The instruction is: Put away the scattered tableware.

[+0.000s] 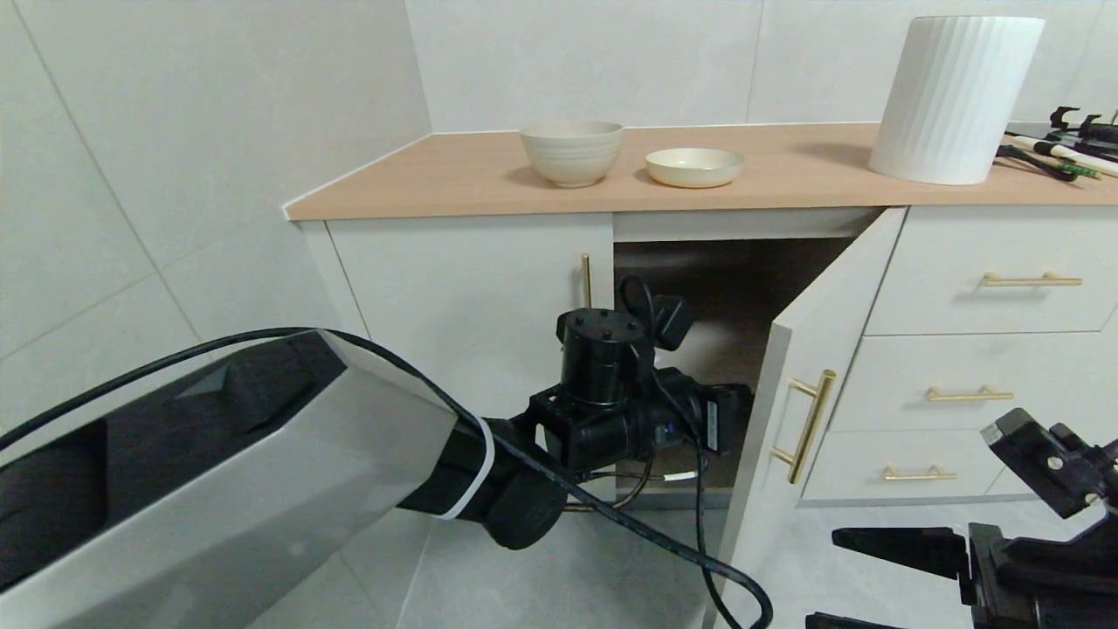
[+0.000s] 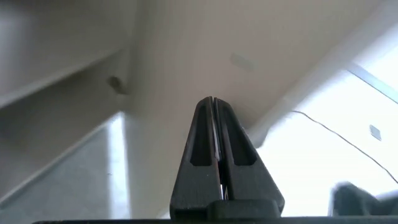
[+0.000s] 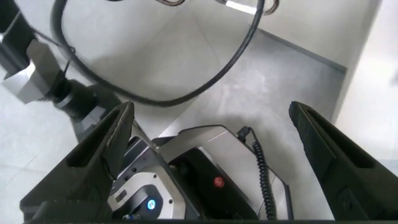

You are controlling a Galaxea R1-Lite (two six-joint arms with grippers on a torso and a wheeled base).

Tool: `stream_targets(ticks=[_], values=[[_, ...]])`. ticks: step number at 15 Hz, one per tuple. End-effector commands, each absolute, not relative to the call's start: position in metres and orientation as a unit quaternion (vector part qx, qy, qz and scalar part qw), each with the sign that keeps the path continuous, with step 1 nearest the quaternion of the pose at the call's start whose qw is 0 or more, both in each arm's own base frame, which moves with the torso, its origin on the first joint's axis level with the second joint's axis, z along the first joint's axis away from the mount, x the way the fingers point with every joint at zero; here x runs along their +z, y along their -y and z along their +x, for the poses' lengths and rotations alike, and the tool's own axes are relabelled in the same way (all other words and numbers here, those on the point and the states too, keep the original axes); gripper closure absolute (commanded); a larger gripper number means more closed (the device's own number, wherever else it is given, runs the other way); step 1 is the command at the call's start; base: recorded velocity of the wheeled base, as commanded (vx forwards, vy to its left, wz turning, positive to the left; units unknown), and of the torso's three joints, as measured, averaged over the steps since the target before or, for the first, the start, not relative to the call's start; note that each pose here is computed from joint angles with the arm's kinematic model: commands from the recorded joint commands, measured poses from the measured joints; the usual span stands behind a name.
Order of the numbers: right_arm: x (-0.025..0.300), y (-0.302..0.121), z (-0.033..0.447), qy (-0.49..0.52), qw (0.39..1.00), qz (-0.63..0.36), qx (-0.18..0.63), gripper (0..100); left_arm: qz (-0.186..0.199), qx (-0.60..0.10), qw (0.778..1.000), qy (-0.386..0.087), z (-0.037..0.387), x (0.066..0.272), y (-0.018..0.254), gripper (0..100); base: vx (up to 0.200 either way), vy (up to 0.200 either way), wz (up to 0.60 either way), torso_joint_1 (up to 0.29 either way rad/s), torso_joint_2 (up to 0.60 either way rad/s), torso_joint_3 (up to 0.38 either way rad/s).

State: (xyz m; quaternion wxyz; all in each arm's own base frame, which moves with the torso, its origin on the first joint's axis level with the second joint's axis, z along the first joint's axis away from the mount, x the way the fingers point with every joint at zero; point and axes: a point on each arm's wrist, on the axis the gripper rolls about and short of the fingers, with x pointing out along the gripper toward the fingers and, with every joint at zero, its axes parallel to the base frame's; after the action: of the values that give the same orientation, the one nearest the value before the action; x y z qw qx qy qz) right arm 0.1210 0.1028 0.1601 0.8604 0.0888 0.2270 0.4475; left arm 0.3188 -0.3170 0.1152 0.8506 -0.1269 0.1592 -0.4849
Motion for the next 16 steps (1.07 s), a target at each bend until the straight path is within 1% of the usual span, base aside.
stream_targets(ticks=[1,3,5,7,8,9,10,11,12,13,14,16], values=[[0.161,-0.102,0.120,-0.224,0.861,0.089,0.449,0,-0.126,-0.477,0.855,-0.160,0.326,0.109,0.324,100,0.000,0.000,0.00,0.000,0.00,0.000],[0.161,-0.102,0.120,-0.224,0.860,0.089,0.449,0,-0.125,-0.473,0.857,-0.161,0.327,0.107,0.329,100,0.000,0.000,0.00,0.000,0.00,0.000],[0.163,-0.102,0.119,-0.219,0.861,0.090,0.450,0,-0.123,-0.460,0.866,-0.151,0.324,0.107,0.340,100,0.000,0.000,0.00,0.000,0.00,0.000],[0.165,-0.101,0.118,-0.213,0.861,0.091,0.452,0,-0.124,-0.463,0.866,-0.143,0.311,0.113,0.352,100,0.000,0.000,0.00,0.000,0.00,0.000],[0.167,-0.100,0.115,-0.207,0.861,0.092,0.456,0,-0.125,-0.475,0.861,-0.134,0.300,0.123,0.358,100,0.000,0.000,0.00,0.000,0.00,0.000],[0.171,-0.099,0.111,-0.197,0.858,0.092,0.465,0,-0.129,-0.501,0.846,-0.129,0.277,0.138,0.365,100,0.000,0.000,0.00,0.000,0.00,0.000],[0.175,-0.099,0.104,-0.185,0.854,0.092,0.478,0,-0.133,-0.537,0.822,-0.131,0.248,0.155,0.368,100,0.000,0.000,0.00,0.000,0.00,0.000],[0.179,-0.097,0.097,-0.177,0.849,0.092,0.490,0,-0.143,-0.591,0.780,-0.150,0.221,0.167,0.365,100,0.000,0.000,0.00,0.000,0.00,0.000],[0.182,-0.095,0.091,-0.175,0.843,0.091,0.500,0,-0.156,-0.637,0.733,-0.179,0.203,0.176,0.353,100,0.000,0.000,0.00,0.000,0.00,0.000],[0.184,-0.094,0.088,-0.174,0.841,0.090,0.504,0,-0.159,-0.653,0.715,-0.191,0.199,0.177,0.348,100,0.000,0.000,0.00,0.000,0.00,0.000],[0.188,-0.092,0.084,-0.178,0.839,0.090,0.507,0,-0.168,-0.646,0.715,-0.207,0.212,0.173,0.335,100,0.000,0.000,0.00,0.000,0.00,0.000],[0.189,-0.092,0.084,-0.178,0.839,0.089,0.507,0,-0.173,-0.596,0.757,-0.203,0.252,0.160,0.314,100,0.000,0.000,0.00,0.000,0.00,0.000]])
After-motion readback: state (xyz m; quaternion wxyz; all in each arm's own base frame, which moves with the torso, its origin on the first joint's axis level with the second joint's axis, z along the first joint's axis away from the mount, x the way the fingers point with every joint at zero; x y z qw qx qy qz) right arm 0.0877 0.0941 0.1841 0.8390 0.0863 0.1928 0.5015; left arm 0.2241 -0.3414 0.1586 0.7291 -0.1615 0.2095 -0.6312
